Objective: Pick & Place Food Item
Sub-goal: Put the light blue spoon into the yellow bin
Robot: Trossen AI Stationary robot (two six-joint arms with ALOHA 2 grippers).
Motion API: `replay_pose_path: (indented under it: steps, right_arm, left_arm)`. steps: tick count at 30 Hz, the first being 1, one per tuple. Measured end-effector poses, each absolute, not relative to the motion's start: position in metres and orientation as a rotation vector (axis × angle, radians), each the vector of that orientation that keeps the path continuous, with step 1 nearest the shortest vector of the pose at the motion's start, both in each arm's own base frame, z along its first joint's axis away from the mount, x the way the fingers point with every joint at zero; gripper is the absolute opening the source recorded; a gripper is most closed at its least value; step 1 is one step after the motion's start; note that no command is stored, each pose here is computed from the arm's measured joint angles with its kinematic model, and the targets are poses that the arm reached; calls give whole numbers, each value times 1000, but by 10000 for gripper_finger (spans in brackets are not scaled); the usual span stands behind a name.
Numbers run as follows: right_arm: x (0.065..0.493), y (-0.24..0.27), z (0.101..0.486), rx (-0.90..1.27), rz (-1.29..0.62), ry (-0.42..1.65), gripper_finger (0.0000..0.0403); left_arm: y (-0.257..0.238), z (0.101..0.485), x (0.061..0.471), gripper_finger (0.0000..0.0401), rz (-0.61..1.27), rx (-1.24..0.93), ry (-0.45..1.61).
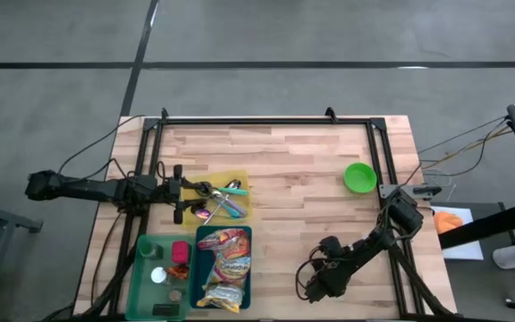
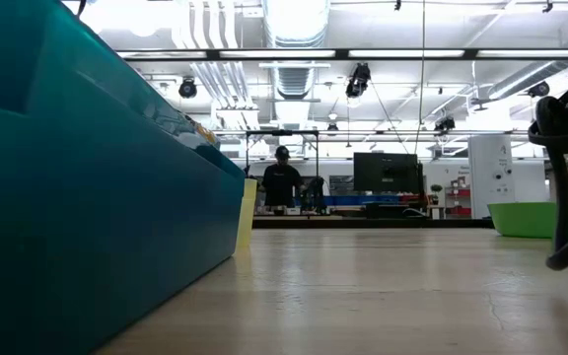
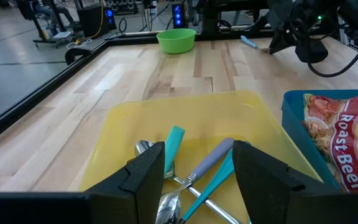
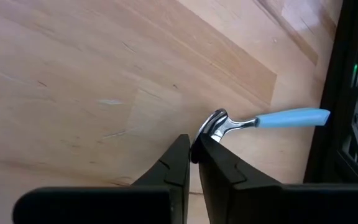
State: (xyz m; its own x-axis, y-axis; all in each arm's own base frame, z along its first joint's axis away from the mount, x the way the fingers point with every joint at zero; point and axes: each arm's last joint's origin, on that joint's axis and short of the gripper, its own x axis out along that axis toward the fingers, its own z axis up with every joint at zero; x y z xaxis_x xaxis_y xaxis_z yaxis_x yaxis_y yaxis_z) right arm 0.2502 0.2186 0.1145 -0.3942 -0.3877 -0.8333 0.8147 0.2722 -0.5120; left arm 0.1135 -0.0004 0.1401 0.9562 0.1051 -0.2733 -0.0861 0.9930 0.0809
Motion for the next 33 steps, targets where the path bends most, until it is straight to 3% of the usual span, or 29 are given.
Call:
replay_pose_path:
  steps: [19, 33]
  right_arm:
    - [251, 219, 121, 452, -1357, 1446, 22]
    - [258, 212, 153, 401, -1366, 1376, 22]
  left_arm:
    - [0, 140, 113, 189, 97, 68, 281]
    - [0, 140, 113, 189, 97, 69, 281]
